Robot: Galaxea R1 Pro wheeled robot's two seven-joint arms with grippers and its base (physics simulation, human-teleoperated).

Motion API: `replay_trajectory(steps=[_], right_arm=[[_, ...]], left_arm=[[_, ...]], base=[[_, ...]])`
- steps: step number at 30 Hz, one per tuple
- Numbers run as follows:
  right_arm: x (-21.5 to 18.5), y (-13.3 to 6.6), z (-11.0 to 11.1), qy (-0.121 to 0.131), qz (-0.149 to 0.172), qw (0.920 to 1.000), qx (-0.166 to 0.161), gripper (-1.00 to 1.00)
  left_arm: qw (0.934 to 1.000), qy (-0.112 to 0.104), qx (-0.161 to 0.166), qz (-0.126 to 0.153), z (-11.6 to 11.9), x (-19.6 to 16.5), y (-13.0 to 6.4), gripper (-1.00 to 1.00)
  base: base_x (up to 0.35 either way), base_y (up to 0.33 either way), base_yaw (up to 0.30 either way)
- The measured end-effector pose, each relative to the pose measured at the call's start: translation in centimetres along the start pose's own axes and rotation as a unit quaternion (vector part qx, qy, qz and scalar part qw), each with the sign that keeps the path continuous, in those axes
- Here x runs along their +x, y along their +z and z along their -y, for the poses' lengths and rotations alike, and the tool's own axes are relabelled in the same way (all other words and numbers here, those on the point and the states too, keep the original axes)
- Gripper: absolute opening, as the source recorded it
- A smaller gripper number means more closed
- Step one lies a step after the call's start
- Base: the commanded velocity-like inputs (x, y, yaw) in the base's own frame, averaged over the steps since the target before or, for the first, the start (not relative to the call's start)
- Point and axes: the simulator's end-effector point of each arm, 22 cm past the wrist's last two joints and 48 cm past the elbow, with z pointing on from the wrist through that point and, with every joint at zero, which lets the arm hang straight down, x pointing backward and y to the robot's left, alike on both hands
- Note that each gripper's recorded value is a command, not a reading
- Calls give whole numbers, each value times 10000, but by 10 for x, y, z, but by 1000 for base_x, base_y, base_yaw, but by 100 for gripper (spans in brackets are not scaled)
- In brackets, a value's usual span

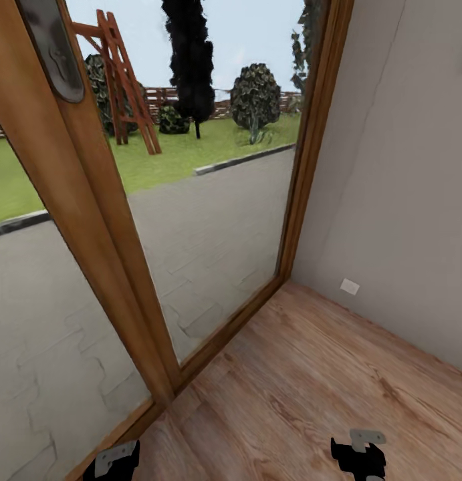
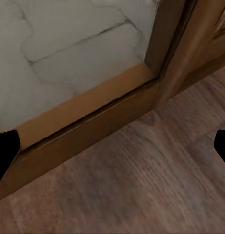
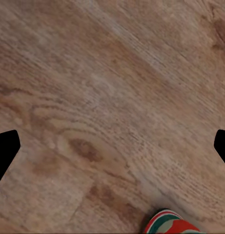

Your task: Pick up the two gym shoes and the two sandals from the corridor floor and place them onto the hallstand (shoe rack) in the corridor, making sure they are on the rack and not on the floor. Arrange them so the two gym shoes are next to each other and the two sandals are next to each other.

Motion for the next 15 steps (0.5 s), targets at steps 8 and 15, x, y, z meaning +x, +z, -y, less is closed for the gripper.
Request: replay_trajectory(steps=[8, 15], right_arm=[[0, 0, 0, 3, -2, 10000, 2, 100], [0, 0, 0, 3, -4, 10000, 3, 100]], left_arm=[[10000, 0, 4, 3, 0, 0, 0, 100], [10000, 0, 4, 2, 0, 0, 0, 100]], base=[[62, 35, -4], [10, 6, -153]])
